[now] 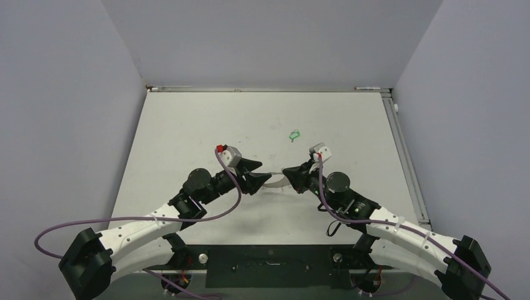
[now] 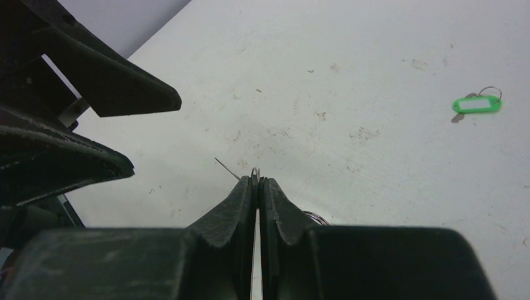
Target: Put the keys on the keyring
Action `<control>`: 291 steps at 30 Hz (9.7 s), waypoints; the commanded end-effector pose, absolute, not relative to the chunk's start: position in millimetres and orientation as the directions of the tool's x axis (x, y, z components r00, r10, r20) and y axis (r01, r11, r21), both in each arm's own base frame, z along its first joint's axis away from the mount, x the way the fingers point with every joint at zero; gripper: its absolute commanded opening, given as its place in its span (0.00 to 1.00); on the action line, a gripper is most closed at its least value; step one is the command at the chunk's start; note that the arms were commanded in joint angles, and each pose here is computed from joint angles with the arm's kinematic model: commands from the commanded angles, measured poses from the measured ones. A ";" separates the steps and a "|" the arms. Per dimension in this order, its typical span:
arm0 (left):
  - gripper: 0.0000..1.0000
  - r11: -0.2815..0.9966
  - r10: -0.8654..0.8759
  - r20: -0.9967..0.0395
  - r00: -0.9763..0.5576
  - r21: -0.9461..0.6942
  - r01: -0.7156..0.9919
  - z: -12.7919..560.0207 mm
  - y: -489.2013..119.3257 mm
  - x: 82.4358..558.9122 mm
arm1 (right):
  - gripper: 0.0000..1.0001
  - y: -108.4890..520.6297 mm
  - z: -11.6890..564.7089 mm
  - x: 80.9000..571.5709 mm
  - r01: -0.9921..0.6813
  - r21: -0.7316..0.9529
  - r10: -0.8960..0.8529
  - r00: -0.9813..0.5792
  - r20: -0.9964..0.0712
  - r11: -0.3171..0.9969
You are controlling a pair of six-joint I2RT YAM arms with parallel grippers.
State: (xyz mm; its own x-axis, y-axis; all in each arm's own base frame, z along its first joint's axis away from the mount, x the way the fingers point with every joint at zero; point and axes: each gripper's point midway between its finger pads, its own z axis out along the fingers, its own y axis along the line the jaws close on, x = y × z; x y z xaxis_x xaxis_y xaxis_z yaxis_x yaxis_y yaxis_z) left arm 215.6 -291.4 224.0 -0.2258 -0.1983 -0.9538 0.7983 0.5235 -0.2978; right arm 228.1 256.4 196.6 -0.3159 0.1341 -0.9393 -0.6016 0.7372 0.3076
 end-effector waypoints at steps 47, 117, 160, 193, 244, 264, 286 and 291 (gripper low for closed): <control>0.28 -0.049 -0.266 -0.947 -0.182 -0.176 0.983 321.5 -308.5 109.8 | 0.05 276.6 346.7 109.7 -0.995 0.042 0.280 -0.014 -0.960 0.095; 0.00 0.632 0.400 -0.798 -0.450 -0.115 0.766 272.9 -232.1 182.9 | 0.77 287.9 299.8 141.5 -0.979 0.001 0.004 0.000 -1.000 0.202; 0.00 0.694 0.159 -0.625 -0.764 -0.480 0.537 256.9 -250.8 166.2 | 0.71 346.8 251.5 166.9 -0.814 -0.448 -0.154 0.421 -0.894 0.370; 0.00 0.645 0.177 -0.612 -0.771 -0.520 0.561 258.4 -255.0 153.3 | 0.37 362.3 248.4 163.9 -0.833 -0.492 -0.177 0.460 -0.870 0.254; 0.00 0.619 0.166 -0.601 -0.781 -0.553 0.558 257.7 -262.8 151.0 | 0.37 361.6 251.8 156.9 -0.898 -0.363 -0.100 0.349 -0.932 0.248; 0.00 0.616 0.158 -0.620 -0.768 -0.546 0.568 270.4 -261.5 152.2 | 0.17 358.9 252.7 165.8 -0.921 -0.302 -0.072 0.293 -0.953 0.245; 0.63 0.567 0.148 -0.751 -0.643 -0.468 0.677 312.3 -249.4 153.9 | 0.10 350.2 259.4 150.1 -0.958 -0.244 -0.001 0.247 -0.969 0.153; 0.63 0.530 0.130 -0.902 -0.411 -0.287 0.798 321.0 -239.1 161.4 | 0.10 341.1 268.5 142.4 -0.977 -0.202 0.043 0.205 -0.978 0.075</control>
